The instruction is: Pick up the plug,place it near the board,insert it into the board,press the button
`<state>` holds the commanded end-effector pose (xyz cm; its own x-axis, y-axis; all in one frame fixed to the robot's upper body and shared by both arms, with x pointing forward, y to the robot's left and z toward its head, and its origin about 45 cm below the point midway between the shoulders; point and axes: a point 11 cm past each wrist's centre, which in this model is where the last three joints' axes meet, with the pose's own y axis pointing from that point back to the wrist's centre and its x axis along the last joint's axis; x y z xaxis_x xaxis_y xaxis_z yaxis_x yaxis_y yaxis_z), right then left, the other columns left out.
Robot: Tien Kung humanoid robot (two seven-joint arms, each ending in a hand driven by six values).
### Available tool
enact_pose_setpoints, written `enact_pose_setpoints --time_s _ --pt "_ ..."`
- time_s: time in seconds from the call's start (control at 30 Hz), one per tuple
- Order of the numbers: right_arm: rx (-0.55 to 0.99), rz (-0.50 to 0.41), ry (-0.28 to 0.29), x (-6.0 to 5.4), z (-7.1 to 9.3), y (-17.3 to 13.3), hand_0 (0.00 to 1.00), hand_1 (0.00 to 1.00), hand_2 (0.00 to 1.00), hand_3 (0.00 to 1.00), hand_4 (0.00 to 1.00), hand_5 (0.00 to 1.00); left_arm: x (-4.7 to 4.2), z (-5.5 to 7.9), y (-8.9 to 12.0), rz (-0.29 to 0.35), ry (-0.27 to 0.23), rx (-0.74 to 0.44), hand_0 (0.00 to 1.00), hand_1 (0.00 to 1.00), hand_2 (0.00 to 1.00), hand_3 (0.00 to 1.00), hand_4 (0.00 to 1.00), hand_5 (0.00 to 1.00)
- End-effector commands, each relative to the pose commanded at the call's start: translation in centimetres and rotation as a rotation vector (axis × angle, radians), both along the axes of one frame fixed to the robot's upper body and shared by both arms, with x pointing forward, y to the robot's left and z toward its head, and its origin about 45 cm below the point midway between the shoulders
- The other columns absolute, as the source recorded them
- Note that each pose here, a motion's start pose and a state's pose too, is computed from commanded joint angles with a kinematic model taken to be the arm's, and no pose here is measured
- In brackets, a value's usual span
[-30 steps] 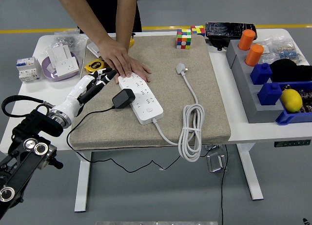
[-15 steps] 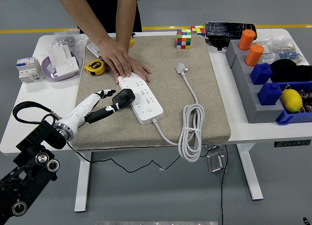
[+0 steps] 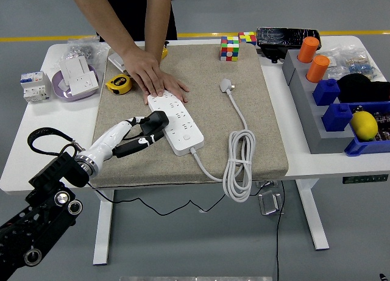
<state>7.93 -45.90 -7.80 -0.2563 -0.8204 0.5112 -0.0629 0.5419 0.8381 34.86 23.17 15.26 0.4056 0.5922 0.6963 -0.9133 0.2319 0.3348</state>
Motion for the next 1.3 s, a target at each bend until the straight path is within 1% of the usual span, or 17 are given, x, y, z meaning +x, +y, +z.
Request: enact_pose_setpoints --time_s 0.1,0.33,0.73,1.0,1.3 --pt "-0.001 0.001 -0.001 0.1 0.0 0.0 0.964 0.845 0.784 0.798 0.998 0.998 0.21 -0.2 -0.2 -0.007 0.001 0.006 0.998 0.995 0.962 0.932 0.998 0.998" --pt "-0.003 0.000 0.002 -0.1 0.0 -0.2 0.961 0.844 0.783 0.797 0.998 0.998 0.63 -0.1 -0.8 -0.024 -0.005 0.014 0.998 0.998 0.971 0.923 0.998 0.998" --pt "-0.002 0.000 -0.006 0.3 0.1 -0.1 0.961 0.845 0.783 0.797 0.998 0.998 1.35 0.6 -1.4 -0.037 -0.028 0.018 0.998 0.998 0.969 0.919 0.998 0.998" --pt "-0.002 -0.001 -0.010 0.5 0.1 -0.1 0.959 0.844 0.782 0.797 0.998 0.998 1.36 0.5 -1.8 -0.050 -0.025 0.021 0.998 0.998 0.970 0.918 0.998 0.998" --pt "-0.001 -0.001 -0.009 0.5 0.1 0.0 0.958 0.845 0.782 0.797 0.998 0.998 1.31 0.2 -1.6 -0.048 -0.018 0.027 0.998 0.998 0.967 0.914 0.998 0.998"
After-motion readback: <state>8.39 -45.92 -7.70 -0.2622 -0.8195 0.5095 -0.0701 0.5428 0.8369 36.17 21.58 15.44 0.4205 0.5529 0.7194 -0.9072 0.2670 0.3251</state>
